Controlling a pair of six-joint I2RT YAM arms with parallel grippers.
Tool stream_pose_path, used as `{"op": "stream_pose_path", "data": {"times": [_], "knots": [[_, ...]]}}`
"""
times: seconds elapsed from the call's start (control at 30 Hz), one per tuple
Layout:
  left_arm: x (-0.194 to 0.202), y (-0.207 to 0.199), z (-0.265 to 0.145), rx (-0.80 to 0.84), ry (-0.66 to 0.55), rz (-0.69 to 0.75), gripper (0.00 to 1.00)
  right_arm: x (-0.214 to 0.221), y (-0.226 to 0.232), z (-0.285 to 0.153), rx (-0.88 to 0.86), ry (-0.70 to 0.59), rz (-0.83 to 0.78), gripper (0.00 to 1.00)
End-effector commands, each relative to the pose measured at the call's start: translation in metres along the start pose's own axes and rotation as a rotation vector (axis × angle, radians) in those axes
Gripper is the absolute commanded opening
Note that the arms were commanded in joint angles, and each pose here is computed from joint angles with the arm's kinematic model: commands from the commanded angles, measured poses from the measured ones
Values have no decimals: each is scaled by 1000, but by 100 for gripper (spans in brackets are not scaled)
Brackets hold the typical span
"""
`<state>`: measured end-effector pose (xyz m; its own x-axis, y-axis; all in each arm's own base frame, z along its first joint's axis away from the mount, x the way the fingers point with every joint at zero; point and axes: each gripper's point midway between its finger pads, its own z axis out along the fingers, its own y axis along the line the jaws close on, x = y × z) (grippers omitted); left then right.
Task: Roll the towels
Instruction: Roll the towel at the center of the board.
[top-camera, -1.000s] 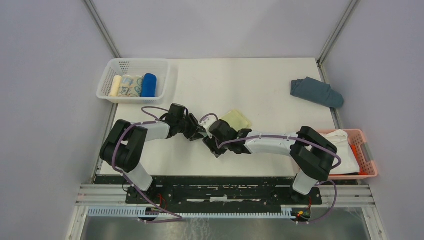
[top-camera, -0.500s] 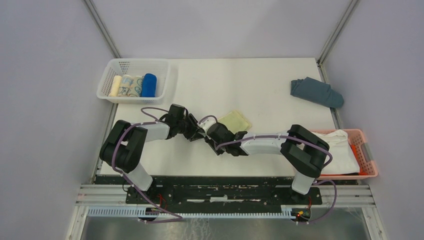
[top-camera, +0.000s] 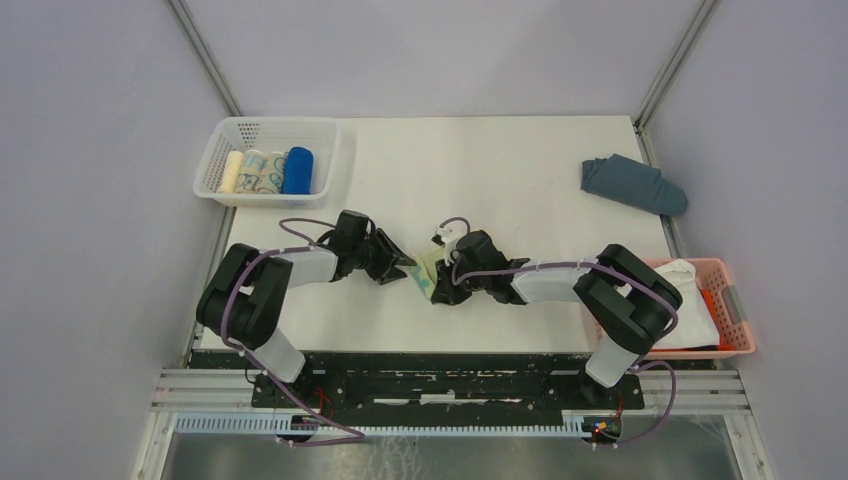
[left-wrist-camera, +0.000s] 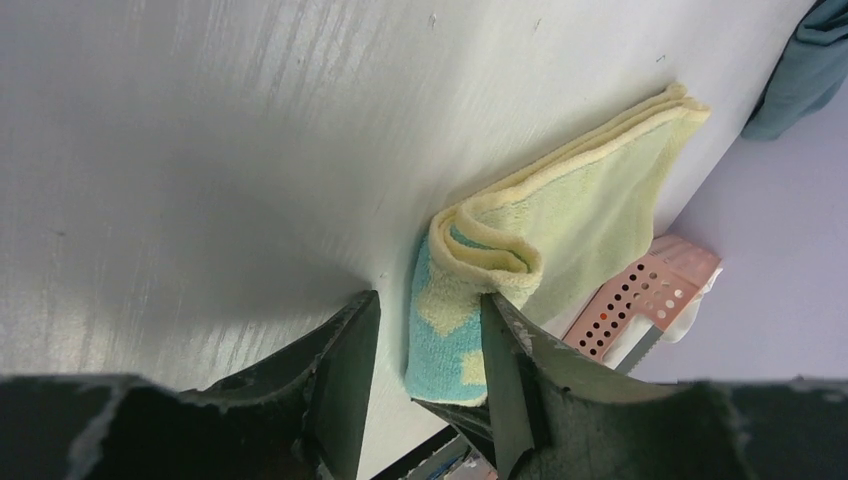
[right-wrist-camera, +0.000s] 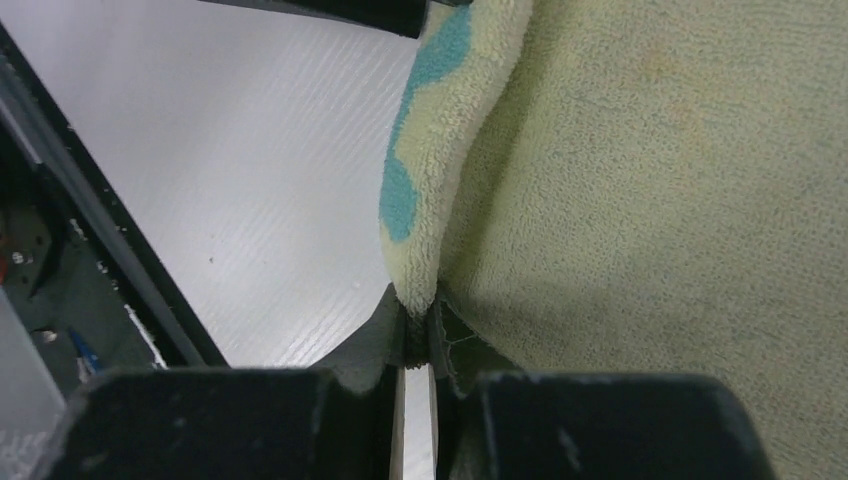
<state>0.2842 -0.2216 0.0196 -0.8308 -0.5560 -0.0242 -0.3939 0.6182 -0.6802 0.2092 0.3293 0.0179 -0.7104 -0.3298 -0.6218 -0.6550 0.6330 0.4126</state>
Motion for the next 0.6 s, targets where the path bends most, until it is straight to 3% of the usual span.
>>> {"op": "stream_pose_path", "data": {"times": [0.0, 0.3, 0.57], "knots": [[21, 54, -5, -193, 39, -69, 53, 21, 5, 2, -154, 53, 156, 1], [28, 31, -5, -59, 93, -14, 59, 35, -7, 11, -251, 61, 329, 1], [20, 44, -1, -117, 62, 6, 56, 52, -30, 8, -206, 118, 429, 1]]}}
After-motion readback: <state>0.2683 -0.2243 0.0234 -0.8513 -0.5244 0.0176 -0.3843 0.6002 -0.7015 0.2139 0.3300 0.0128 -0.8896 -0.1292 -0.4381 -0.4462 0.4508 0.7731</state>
